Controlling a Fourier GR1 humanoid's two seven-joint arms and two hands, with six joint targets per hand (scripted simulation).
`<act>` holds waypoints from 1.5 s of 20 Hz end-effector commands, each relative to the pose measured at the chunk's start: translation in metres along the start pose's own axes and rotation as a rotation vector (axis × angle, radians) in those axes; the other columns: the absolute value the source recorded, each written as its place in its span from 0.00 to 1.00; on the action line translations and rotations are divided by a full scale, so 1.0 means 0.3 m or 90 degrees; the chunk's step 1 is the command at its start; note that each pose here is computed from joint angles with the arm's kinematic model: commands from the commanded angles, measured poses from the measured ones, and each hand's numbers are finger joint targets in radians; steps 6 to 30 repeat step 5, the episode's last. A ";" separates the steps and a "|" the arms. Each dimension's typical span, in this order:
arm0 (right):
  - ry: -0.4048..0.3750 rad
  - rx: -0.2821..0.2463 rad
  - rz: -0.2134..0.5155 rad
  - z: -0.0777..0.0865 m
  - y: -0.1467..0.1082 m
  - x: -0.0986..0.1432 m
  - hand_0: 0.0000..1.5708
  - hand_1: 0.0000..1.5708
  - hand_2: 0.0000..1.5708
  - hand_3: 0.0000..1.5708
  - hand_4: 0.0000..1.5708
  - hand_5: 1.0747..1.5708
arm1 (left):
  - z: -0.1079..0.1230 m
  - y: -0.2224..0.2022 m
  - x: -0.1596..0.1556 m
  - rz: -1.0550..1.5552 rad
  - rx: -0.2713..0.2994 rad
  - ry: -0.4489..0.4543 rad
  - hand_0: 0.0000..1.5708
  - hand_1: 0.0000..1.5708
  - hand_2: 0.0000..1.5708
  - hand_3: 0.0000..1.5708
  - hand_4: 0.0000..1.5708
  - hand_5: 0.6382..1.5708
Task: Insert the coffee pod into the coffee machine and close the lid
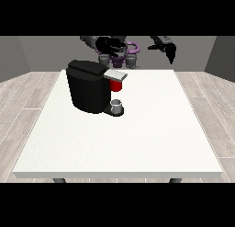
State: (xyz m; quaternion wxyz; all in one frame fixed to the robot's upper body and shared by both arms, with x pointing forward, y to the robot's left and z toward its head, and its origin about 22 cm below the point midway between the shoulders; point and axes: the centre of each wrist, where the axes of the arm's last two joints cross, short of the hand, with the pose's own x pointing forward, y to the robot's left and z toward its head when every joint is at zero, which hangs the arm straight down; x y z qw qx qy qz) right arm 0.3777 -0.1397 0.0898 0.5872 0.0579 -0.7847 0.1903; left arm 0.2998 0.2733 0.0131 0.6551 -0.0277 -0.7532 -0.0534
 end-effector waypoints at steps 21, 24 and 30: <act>0.048 -0.018 -0.128 0.270 0.088 -0.195 0.00 0.00 0.00 0.00 0.10 1.00 | 0.106 0.066 -0.082 0.006 0.050 0.045 0.00 0.00 0.00 0.00 0.12 1.00; 0.048 -0.018 -0.128 0.270 0.088 -0.195 0.00 0.00 0.00 0.00 0.10 1.00 | 0.106 0.066 -0.082 0.006 0.050 0.045 0.00 0.00 0.00 0.00 0.12 1.00; 0.048 -0.018 -0.128 0.270 0.088 -0.195 0.00 0.00 0.00 0.00 0.10 1.00 | 0.106 0.066 -0.082 0.006 0.050 0.045 0.00 0.00 0.00 0.00 0.12 1.00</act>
